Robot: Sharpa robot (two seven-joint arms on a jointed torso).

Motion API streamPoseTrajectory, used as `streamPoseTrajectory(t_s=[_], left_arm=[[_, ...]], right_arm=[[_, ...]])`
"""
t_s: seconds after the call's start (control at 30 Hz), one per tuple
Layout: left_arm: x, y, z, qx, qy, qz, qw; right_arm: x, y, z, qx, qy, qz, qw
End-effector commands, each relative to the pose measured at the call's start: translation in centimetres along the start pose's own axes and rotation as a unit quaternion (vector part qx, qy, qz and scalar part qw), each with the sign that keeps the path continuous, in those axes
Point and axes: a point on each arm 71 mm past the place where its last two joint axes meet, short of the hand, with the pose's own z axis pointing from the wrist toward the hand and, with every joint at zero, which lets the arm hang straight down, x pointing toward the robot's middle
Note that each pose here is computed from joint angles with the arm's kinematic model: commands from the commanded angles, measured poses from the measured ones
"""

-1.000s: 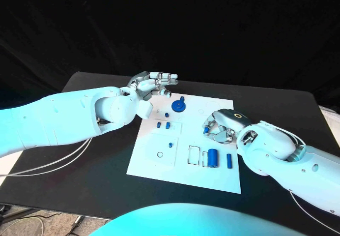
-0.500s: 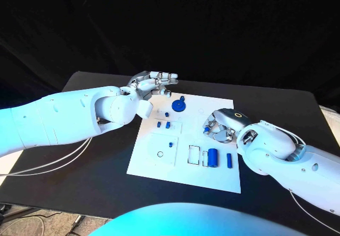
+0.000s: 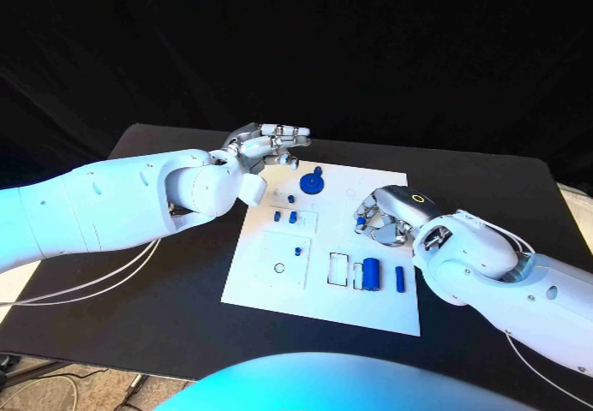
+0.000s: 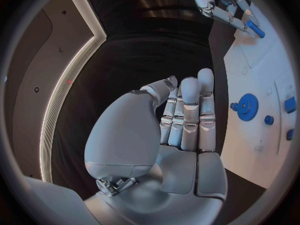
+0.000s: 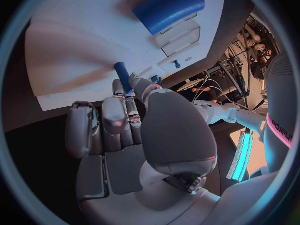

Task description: Assemble the parts on the task board

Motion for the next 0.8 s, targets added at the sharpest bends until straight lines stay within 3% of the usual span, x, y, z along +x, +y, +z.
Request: streamPoseTrajectory(t_s=[0.03, 0.2, 0.43, 0.8], left_arm=[[0.12, -0.07, -0.01, 0.002, 0.008, -0.004, 1.0], [0.03, -0.09, -0.05, 0.002, 0.007, -0.004, 1.0], [0.05, -0.08, 0.0, 0.003, 0.007, -0.004, 1.0], [0.23, -0.05, 0.13, 0.004, 0.008, -0.004, 1.0]], right_arm=[[-0.7, 0.2, -0.3, 0.001, -0.017, 0.02, 1.0], [-1.5, 1.2, -1.1, -0.011, -0.017, 0.053, 0.998], [-1.9, 5.2, -1.5, -0.064, -0.017, 0.096, 0.993], [0.1, 10.3, -0.2, -0.133, -0.002, 0.119, 0.984]])
